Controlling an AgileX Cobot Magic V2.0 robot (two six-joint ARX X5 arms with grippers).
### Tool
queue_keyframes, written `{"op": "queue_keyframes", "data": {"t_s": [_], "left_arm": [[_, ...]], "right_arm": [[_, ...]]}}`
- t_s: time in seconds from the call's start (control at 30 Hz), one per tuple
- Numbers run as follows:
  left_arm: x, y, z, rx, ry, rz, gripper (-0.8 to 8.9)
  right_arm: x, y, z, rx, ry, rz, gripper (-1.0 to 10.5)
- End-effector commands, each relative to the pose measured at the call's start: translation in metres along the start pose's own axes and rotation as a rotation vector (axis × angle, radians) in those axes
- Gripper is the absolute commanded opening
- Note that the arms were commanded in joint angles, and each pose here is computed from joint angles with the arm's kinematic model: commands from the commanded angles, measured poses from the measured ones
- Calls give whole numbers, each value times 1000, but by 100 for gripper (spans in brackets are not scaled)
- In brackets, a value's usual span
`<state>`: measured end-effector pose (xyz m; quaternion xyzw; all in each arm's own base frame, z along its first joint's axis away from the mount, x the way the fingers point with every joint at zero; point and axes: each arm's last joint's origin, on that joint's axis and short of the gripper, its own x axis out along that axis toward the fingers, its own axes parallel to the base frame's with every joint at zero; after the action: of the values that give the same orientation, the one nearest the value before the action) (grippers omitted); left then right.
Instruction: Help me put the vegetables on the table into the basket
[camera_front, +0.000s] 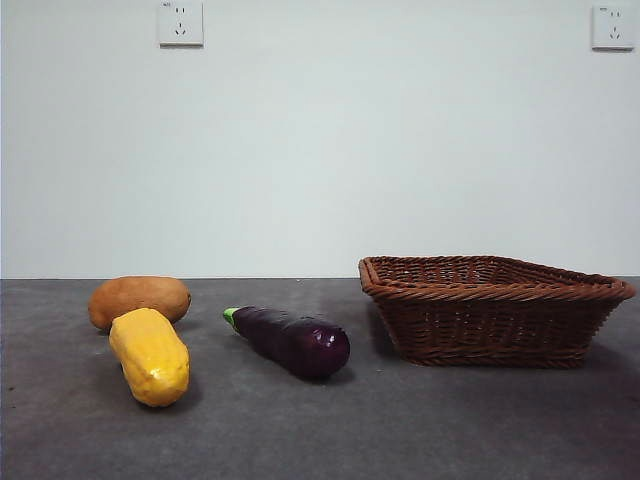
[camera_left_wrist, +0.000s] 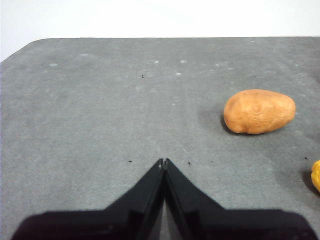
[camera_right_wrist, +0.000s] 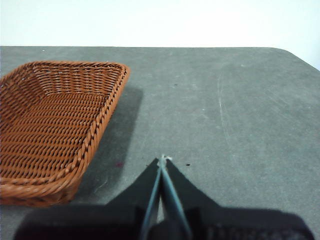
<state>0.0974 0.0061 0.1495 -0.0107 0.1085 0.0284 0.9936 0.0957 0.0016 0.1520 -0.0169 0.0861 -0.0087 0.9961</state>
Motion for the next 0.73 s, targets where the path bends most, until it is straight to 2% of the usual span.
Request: {"op": "queue_keyframes", "data": {"t_s": [0.03, 0.13, 0.27, 0.4, 0.53, 0.73], "left_arm": [[1, 0, -3, -10, 4, 6, -4], [1, 0, -3, -11, 2, 6, -4], [1, 0, -3, -11, 3, 6, -4], [1, 0, -3, -13, 4, 5, -4], [1, 0, -2, -73, 2, 2, -5], [1, -2, -2, -78, 5, -91, -5]], "right_arm": [[0, 0, -2, 5, 5, 1, 1], [0, 0, -2, 92, 5, 4, 1], [0, 0, -2, 250, 6, 2, 1], [0, 0, -2, 338, 6, 2, -1], [1, 0, -2, 389, 8, 4, -2], [-1, 0, 1, 434, 22, 7, -3]]}}
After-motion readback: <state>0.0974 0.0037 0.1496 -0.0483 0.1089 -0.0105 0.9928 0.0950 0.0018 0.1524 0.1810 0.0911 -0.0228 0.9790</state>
